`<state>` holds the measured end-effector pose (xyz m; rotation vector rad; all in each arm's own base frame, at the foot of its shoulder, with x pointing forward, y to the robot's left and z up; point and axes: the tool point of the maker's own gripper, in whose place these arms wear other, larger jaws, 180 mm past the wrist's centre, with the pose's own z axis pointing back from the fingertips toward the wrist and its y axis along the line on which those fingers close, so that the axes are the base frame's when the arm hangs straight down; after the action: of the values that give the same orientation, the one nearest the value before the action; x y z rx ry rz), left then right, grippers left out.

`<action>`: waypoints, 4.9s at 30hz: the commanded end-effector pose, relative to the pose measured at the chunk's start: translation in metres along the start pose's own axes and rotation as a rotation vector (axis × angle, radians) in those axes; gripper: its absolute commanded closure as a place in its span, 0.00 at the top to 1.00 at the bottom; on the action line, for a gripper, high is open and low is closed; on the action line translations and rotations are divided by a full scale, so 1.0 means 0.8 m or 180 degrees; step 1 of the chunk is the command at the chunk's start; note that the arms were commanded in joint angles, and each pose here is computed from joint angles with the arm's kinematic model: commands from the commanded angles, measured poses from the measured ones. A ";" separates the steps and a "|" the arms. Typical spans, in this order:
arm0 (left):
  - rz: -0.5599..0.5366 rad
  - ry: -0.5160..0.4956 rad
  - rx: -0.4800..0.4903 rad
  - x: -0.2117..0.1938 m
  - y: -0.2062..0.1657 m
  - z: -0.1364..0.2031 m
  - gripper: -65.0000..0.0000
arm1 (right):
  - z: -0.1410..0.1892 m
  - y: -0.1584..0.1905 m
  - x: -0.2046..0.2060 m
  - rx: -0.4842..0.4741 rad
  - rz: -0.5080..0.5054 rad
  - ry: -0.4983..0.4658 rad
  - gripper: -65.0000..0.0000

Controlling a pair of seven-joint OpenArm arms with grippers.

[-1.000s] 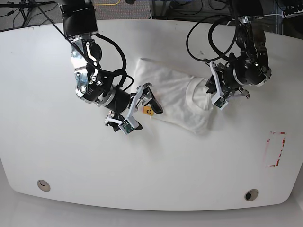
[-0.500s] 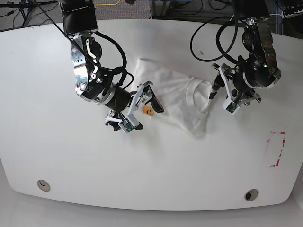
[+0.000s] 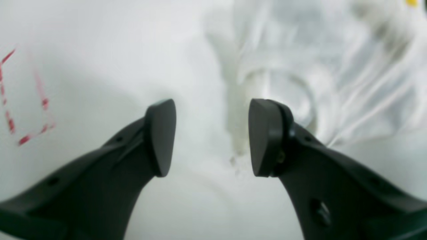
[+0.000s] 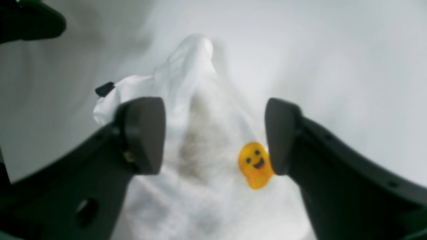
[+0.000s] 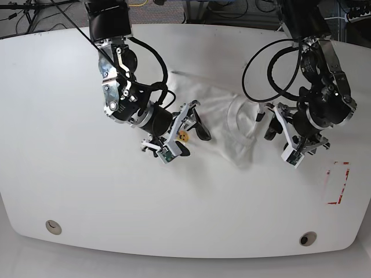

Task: Fold the T-shirt properly
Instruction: 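Flatten and square the folded shirt with both grippers, then release with the right gripper and grasp the folded shirt with the left gripper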

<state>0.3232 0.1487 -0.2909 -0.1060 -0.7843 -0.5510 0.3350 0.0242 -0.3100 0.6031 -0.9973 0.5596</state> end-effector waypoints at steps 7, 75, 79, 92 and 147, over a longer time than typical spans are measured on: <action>-0.0175 -0.0219 -0.0331 0.028 -0.066 -0.028 0.33 | -0.035 0.000 0.014 0.0133 -0.0177 -0.0108 0.25; -0.0462 -0.0023 -0.0907 -0.027 -0.126 -0.041 0.27 | 0.083 -0.114 -0.102 -0.0746 -0.0465 0.0204 0.17; -0.0448 0.0054 -0.0920 -0.049 -0.126 -0.038 0.27 | 0.080 -0.113 -0.117 -0.0743 -0.0559 0.0253 0.17; -0.0162 0.0161 -0.0573 -0.078 -0.073 -0.023 0.27 | 0.078 -0.053 -0.127 -0.0580 -0.0735 0.0185 0.17; 0.0827 -0.0610 0.0171 0.012 -0.113 -0.076 0.27 | 0.110 -0.076 -0.085 -0.0779 -0.0443 0.0243 0.17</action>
<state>0.3154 0.0471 -0.3376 -0.2521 -0.9227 -0.2702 0.2875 -0.0929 -0.3615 0.4103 -0.8716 0.3218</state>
